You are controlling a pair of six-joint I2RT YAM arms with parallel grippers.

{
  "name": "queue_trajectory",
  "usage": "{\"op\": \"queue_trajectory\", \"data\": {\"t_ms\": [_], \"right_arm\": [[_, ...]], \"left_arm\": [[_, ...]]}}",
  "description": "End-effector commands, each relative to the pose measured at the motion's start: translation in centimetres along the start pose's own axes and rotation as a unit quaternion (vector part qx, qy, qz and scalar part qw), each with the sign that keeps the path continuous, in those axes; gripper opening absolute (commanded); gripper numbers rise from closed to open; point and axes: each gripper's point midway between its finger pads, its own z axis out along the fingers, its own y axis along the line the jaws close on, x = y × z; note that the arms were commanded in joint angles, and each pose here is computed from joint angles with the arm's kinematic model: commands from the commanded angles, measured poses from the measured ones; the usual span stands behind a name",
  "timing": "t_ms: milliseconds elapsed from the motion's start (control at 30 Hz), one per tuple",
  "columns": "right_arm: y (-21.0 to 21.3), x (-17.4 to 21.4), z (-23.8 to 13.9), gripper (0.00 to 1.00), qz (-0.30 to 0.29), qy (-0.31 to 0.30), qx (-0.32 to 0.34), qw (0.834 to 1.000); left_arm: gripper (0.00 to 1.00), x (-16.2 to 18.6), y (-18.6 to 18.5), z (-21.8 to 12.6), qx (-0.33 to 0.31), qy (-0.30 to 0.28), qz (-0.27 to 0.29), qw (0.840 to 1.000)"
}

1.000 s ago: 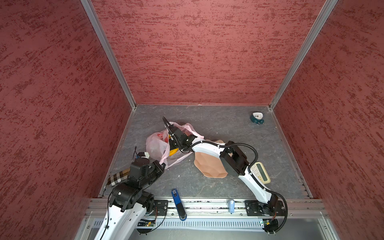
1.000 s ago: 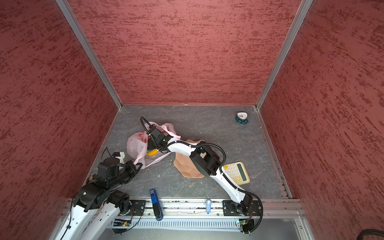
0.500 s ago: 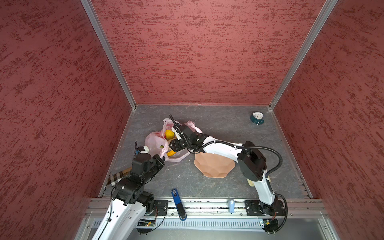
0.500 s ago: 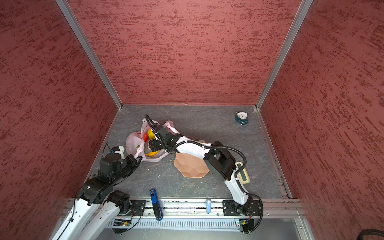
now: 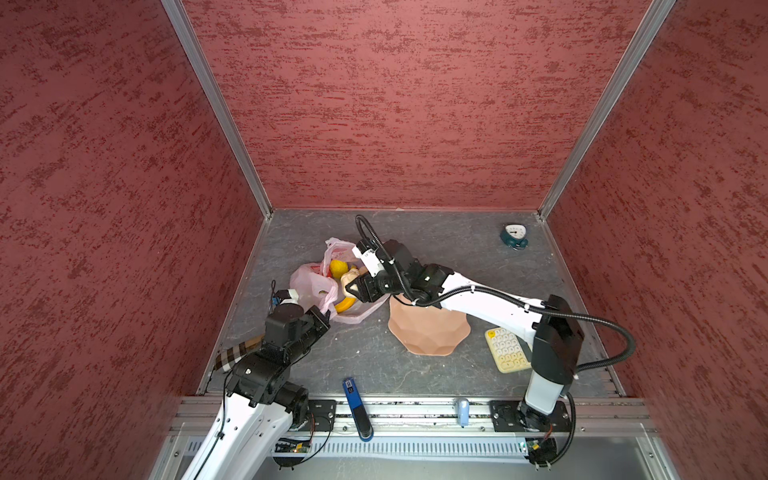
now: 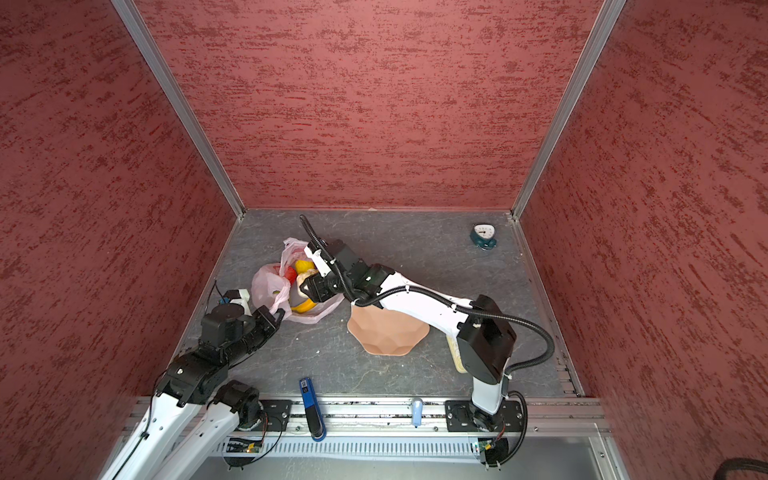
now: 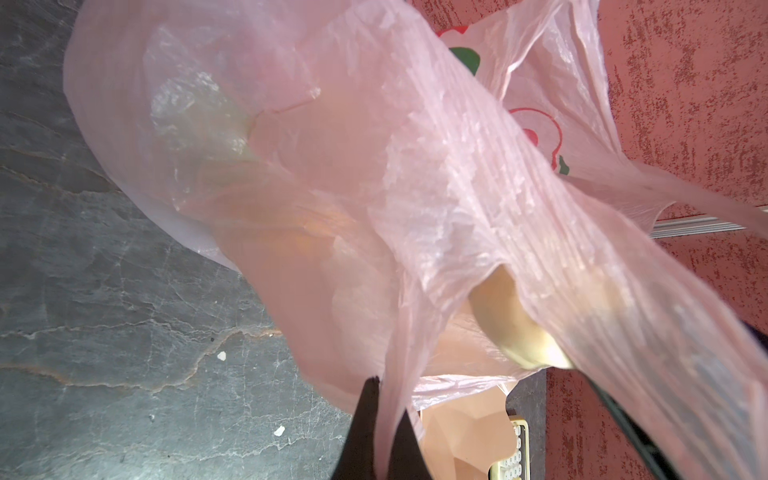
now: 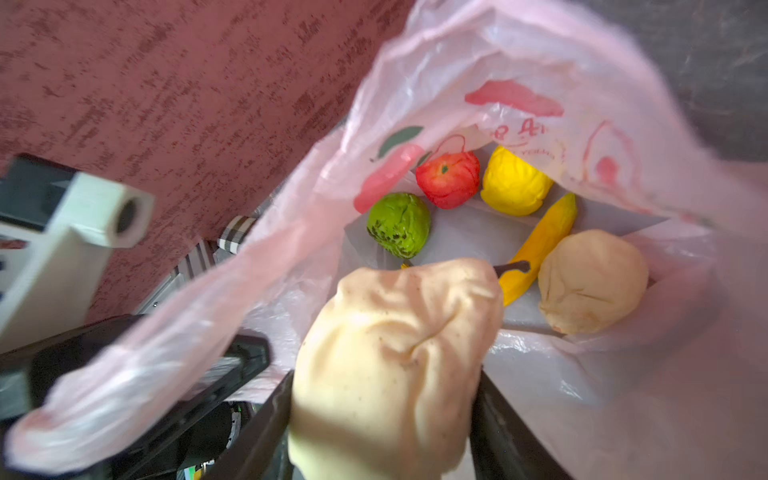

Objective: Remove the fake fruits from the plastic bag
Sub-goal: 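Lift the pear out of the bag with the right gripper, then lower the pear into the peach bowl and open the right gripper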

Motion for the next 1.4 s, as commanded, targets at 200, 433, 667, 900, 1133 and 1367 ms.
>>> {"op": "queue_trajectory", "data": {"t_ms": [200,433,667,900,1133,1367], "right_arm": [[2.2,-6.9,-7.4,0.37,-0.078,-0.112,0.017,0.990],[-2.0,-11.4,-11.1,0.34,-0.057,-0.184,0.080,0.978],[-8.0,-11.9,-13.4,0.34,-0.006,-0.205,0.122,0.971],[-11.8,-9.2,-13.5,0.33,0.032,-0.185,0.152,0.970],[-16.6,-1.4,-11.5,0.33,0.070,-0.109,0.223,0.966],[-18.8,6.3,-10.1,0.32,0.127,-0.047,0.243,0.961]], "left_arm": [[0.08,-0.7,-0.7,-0.3,0.008,-0.014,0.016,1.000],[0.08,-0.7,-0.6,-0.5,0.008,-0.016,0.015,1.000],[0.07,-0.8,-0.5,-1.0,0.007,-0.022,0.018,1.000],[0.08,-0.7,-0.6,-0.8,0.011,-0.018,0.017,1.000],[0.08,-0.9,-0.6,-1.1,0.006,-0.022,0.027,0.999],[0.08,-1.4,-0.3,-1.5,-0.012,-0.029,0.041,0.999]]}}
